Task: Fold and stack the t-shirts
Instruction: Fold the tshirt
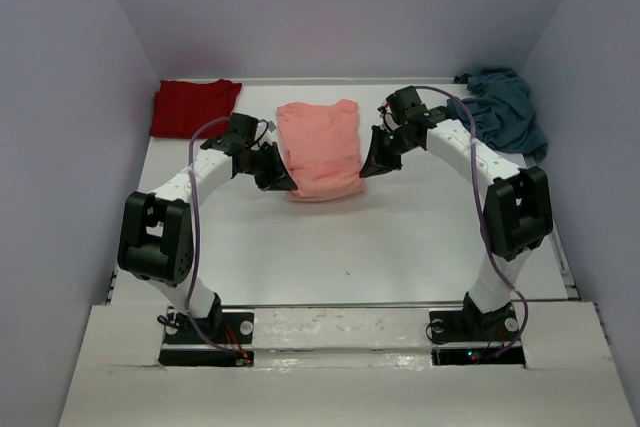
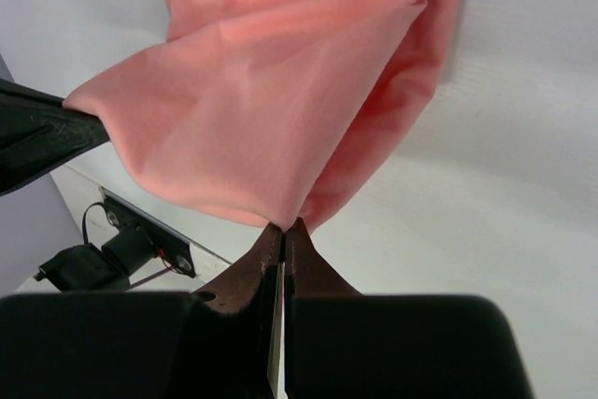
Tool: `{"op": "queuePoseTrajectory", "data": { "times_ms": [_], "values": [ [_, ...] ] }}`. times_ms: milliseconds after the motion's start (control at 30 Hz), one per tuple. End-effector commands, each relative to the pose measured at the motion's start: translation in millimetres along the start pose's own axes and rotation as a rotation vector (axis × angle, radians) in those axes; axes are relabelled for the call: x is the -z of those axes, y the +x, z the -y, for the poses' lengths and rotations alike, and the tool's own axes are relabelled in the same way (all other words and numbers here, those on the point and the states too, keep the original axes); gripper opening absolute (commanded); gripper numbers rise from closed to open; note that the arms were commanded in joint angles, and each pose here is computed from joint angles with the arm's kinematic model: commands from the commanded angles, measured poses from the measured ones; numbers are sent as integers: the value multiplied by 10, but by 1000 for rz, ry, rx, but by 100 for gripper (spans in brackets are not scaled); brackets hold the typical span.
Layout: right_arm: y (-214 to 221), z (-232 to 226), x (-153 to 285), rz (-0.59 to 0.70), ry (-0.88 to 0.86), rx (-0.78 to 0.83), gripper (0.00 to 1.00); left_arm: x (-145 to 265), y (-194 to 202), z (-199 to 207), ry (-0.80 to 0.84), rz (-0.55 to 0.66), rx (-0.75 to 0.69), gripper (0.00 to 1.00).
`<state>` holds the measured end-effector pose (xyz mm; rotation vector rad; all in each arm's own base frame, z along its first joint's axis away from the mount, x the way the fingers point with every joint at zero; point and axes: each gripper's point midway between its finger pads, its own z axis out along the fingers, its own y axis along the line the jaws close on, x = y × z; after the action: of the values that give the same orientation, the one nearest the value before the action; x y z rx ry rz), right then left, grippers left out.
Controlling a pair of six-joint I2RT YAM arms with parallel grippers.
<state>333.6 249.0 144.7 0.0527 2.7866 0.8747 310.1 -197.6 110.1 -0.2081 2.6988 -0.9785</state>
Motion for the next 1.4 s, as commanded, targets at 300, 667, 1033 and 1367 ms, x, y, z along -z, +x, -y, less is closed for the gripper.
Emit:
{"op": "queuePoseTrajectory", "data": {
  "times_ms": [300,667,1033,1367],
  "values": [
    [-463,-84,-52,39,-15,56,0,92,-761,286,37,108,-17,0],
    [-953,-72,-71,71,-25,64,0,95,-1103,368,44,134,-28,0],
    [-1283,-112,-139,97,-48,82,0,90,-1478,313,46,172,-17,0],
    [-1539,-76,-230,135,-65,92,0,5,-1810,253,45,190,-22,0]
  ]
}}
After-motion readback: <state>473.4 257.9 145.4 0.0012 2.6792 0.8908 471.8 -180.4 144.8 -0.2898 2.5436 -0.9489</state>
